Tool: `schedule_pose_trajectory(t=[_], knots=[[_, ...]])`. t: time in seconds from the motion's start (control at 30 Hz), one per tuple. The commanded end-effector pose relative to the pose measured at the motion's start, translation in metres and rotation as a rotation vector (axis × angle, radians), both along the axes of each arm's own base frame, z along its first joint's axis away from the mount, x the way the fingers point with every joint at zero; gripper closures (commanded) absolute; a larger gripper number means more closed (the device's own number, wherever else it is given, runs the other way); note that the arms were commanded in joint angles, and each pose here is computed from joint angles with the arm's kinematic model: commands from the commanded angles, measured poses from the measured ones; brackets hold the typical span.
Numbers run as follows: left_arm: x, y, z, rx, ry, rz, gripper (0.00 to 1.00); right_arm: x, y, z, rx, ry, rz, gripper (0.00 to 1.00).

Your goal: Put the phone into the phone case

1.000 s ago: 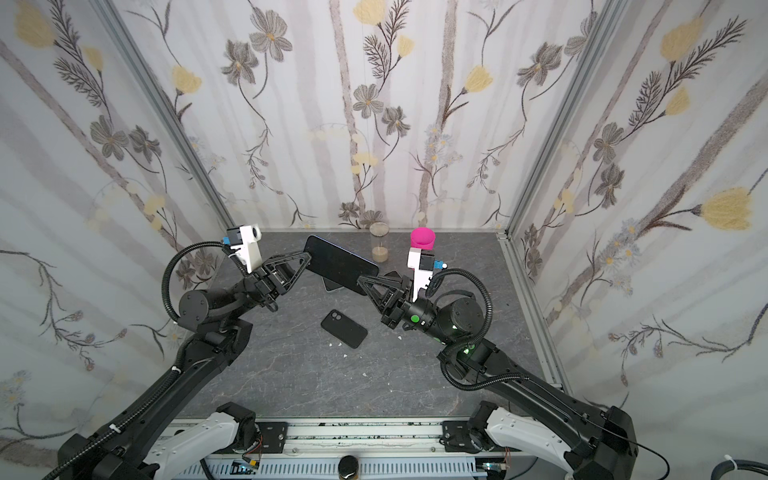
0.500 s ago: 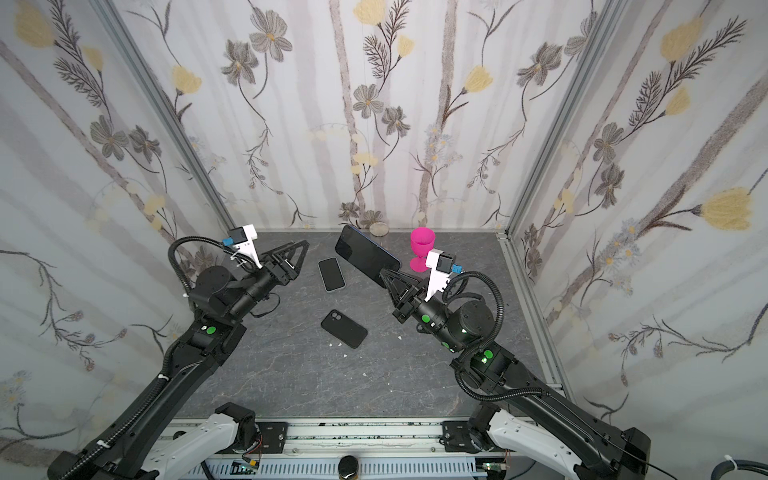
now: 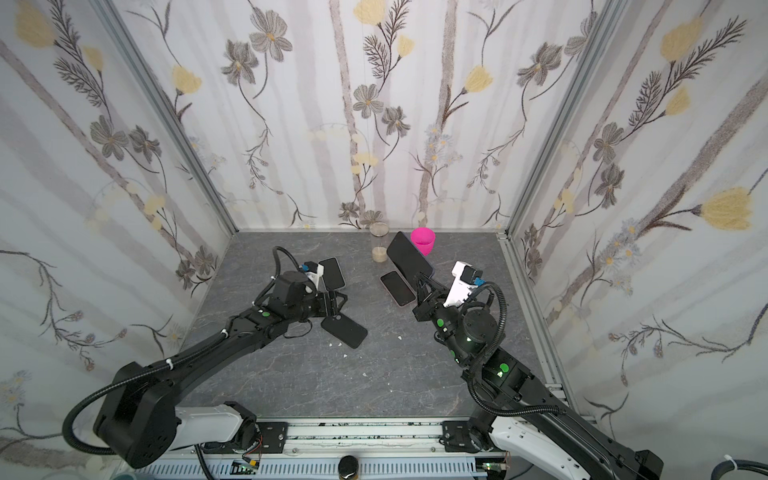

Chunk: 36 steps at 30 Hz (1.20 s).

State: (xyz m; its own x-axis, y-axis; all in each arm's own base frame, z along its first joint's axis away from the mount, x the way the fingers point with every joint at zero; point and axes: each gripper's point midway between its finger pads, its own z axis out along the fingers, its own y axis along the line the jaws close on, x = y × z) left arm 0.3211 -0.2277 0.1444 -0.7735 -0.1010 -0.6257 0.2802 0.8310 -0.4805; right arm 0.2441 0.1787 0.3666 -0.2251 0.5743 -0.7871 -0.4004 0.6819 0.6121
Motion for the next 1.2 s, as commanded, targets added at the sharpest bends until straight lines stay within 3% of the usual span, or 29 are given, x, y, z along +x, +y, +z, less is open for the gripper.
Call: schedule_pose_trajectory(t=[0.0,0.23,0.37,0.67,1.17], knots=[[-0.002,-0.002,-0.026,0.073,0.052,-0.014,0.25,0.003,-0.007,0.007,0.052,-0.009,-0.033,1.00],[-0.028,-0.019,-0.074,0.142,0.221,-0.086,0.26,0.004,-0.006,0.005,0.049,0.001,-0.034,1.00],[-0.047,-0.021,-0.089,0.212,0.242,-0.140,0.26,0.005,-0.002,0.001,0.047,0.009,-0.019,1.00],[-0.081,-0.054,-0.097,0.230,0.274,-0.324,0.31,0.012,0.012,-0.009,0.029,0.025,0.007,1.00],[-0.059,-0.107,-0.102,0.102,0.321,-0.351,0.31,0.009,0.008,-0.013,0.042,0.044,0.003,1.00]])
